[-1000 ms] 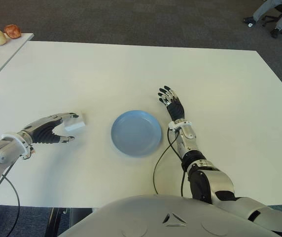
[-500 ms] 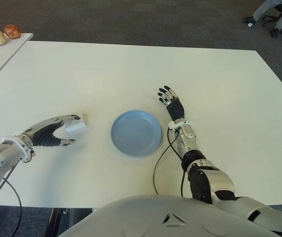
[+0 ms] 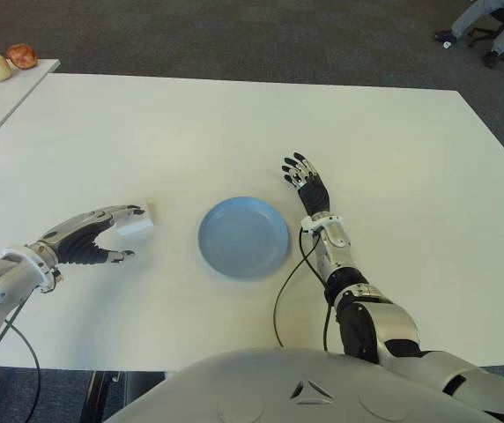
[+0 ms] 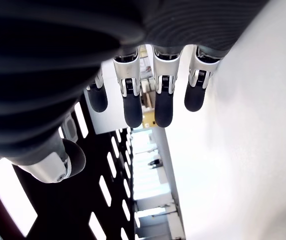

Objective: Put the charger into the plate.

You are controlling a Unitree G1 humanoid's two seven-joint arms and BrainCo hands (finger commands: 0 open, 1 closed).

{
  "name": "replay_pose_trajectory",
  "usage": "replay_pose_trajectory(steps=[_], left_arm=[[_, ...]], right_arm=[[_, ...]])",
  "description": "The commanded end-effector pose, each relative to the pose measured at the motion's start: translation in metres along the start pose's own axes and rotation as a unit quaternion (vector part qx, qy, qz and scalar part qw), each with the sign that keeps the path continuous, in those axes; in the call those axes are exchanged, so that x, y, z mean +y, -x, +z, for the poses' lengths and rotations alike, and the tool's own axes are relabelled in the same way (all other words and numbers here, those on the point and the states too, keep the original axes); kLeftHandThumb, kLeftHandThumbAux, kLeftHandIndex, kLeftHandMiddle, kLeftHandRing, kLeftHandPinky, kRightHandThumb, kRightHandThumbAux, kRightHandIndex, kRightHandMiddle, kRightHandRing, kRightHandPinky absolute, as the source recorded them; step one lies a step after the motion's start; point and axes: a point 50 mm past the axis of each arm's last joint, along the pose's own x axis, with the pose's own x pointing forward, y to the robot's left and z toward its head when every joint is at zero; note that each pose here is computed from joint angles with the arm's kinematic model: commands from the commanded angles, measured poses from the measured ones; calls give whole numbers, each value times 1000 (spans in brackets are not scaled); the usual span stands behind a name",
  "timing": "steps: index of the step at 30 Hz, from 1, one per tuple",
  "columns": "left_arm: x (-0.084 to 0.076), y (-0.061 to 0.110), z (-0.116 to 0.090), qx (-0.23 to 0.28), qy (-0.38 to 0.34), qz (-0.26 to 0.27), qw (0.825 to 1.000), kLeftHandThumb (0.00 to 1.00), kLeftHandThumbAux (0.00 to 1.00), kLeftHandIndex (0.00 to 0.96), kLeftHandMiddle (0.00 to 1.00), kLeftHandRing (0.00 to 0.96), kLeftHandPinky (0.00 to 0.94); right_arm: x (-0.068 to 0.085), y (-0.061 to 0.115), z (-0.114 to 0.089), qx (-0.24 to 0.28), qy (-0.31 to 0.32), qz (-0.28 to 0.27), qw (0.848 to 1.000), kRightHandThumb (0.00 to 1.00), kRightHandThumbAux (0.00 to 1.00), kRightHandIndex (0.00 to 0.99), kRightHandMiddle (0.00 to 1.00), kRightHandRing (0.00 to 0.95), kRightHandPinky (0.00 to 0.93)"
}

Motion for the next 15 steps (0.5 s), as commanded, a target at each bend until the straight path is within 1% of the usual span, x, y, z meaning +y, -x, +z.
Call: replay_pose_trajectory(steps=[1, 8, 14, 15], left_arm=[[-5, -2, -2, 0, -16, 15, 1000, 25, 560, 0, 0, 0, 0], [-6, -3, -1, -12, -17, 51, 998, 81, 529, 0, 0, 0, 0], [-1, -6, 3, -27, -33, 102, 994, 118, 502, 0, 0, 0, 0], [0, -8, 3, -27, -44, 118, 992, 121, 500, 0, 0, 0, 0]], right_arm=[[-7, 23, -36, 91, -25, -25, 995, 0, 565, 106, 203, 173, 150], [-7, 23, -37, 94, -18, -25, 995, 0, 567, 109, 218, 185, 155], [-7, 23, -37, 95, -16, -23, 995, 0, 570, 105, 219, 184, 137], [-7, 23, -37, 95, -15, -23, 995, 0, 570, 105, 218, 183, 134]])
